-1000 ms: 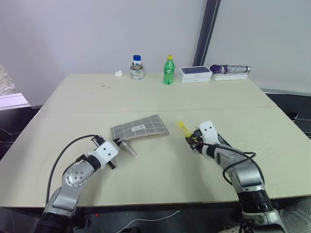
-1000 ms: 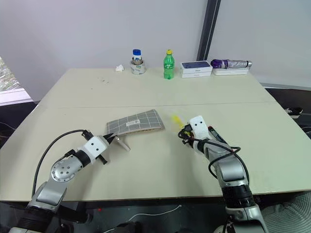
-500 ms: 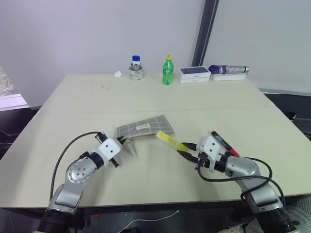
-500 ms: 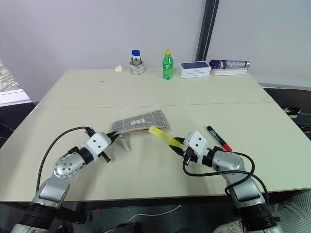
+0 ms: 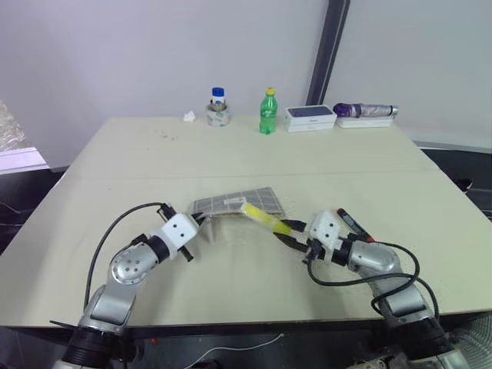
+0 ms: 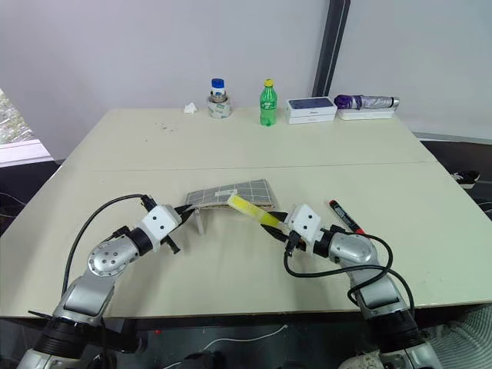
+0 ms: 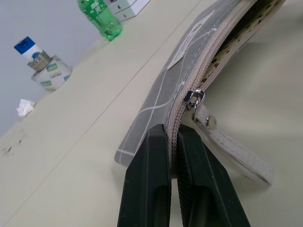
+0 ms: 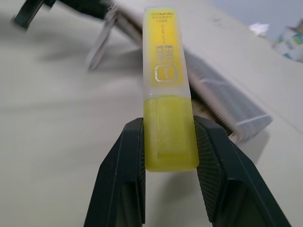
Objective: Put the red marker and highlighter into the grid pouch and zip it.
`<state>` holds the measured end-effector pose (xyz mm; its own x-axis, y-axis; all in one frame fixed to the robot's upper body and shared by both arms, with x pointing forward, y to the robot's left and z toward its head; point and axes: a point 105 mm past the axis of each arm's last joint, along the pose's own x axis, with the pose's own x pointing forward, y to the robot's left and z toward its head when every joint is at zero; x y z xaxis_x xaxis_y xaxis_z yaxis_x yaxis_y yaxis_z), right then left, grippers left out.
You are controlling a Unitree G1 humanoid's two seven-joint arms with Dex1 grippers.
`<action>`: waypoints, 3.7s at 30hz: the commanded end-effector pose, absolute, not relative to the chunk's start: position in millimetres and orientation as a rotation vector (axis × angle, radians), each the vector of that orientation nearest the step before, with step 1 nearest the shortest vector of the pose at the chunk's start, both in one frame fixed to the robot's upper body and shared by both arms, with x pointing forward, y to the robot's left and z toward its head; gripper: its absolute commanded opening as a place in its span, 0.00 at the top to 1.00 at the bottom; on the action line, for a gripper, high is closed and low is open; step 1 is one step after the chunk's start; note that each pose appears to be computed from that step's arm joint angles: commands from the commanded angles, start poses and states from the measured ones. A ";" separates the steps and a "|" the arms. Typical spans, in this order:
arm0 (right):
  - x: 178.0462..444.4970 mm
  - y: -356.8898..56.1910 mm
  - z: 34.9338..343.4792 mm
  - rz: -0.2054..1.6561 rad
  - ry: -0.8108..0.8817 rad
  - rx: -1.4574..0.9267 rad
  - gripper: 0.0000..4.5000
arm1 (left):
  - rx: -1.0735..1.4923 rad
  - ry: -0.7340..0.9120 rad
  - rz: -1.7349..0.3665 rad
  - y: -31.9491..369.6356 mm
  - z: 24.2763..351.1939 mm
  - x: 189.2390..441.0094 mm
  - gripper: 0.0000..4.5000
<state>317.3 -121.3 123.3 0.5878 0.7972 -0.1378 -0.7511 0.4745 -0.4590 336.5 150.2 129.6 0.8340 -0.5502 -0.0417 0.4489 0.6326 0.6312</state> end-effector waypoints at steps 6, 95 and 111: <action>323.2 -119.9 121.8 0.942 -0.115 -0.620 0.80 | 0.711 -0.215 -0.593 143.0 140.3 331.9 1.00; 304.2 -233.9 111.3 0.584 0.255 -0.167 0.93 | 0.766 -0.299 -0.713 133.7 138.1 331.6 1.00; 301.6 -120.8 126.3 0.945 0.008 -0.572 0.92 | 0.723 -0.345 -0.748 110.6 146.3 333.1 1.00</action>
<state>296.2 -114.2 123.3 0.5696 0.7891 -0.2300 -0.8057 0.4807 -0.3462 333.8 113.1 130.4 0.6999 -0.7141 -0.0135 0.5254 0.5019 0.6871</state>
